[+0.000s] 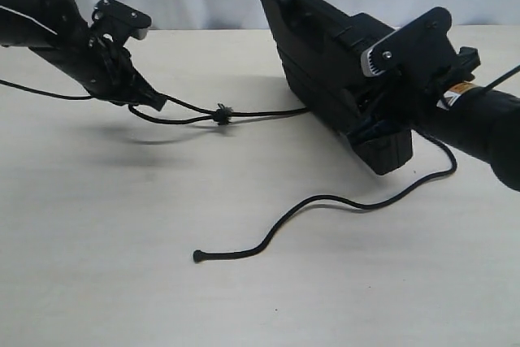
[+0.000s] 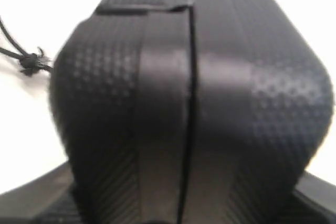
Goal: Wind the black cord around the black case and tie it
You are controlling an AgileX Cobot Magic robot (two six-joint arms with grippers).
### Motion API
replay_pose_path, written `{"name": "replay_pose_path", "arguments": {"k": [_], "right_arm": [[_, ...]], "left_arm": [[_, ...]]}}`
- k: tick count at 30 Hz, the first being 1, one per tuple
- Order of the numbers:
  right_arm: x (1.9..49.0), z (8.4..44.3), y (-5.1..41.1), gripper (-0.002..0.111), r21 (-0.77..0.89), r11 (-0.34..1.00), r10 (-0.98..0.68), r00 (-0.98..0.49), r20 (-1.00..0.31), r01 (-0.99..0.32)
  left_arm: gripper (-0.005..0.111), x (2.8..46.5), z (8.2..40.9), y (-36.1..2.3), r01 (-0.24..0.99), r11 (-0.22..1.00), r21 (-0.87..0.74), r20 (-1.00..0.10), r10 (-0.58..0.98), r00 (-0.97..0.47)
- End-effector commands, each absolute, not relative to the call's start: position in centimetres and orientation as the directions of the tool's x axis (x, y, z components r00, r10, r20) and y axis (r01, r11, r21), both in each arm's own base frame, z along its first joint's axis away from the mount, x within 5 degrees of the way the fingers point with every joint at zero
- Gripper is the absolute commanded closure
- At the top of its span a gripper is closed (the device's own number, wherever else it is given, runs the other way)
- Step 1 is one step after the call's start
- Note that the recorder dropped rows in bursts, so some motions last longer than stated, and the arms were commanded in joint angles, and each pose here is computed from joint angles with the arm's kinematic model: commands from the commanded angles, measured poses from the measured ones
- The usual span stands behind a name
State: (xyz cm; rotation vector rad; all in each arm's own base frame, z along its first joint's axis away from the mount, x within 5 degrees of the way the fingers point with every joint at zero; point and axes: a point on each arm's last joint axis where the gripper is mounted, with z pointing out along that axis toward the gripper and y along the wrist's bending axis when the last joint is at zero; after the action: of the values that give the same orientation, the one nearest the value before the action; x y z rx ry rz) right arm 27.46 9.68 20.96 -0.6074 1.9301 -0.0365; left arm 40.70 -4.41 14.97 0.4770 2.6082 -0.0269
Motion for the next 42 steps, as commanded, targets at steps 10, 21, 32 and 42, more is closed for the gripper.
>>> {"name": "replay_pose_path", "arguments": {"k": [10,21,32,42], "right_arm": [[28.4,18.9,11.6,0.104,-0.333,0.845,-0.477,-0.310,-0.822,-0.418],[27.9,18.9,12.8,0.104,-0.324,0.829,-0.487,-0.305,-0.819,-0.455],[27.9,18.8,12.8,0.104,-0.322,0.828,-0.488,-0.309,-0.816,-0.459],[27.7,18.5,12.8,0.104,-0.305,0.823,-0.494,-0.340,-0.800,-0.478]], "left_arm": [[0.083,40.2,18.2,-1.7,0.348,0.927,0.140,-0.485,0.370,-0.792],[0.063,38.7,17.7,-4.7,0.522,0.851,0.048,-0.384,0.499,-0.777],[0.062,38.2,16.4,-6.9,-0.577,0.734,-0.358,-0.056,-0.634,-0.771],[0.062,39.2,13.2,-6.7,-0.933,0.182,-0.311,0.151,-0.960,-0.237]]}}
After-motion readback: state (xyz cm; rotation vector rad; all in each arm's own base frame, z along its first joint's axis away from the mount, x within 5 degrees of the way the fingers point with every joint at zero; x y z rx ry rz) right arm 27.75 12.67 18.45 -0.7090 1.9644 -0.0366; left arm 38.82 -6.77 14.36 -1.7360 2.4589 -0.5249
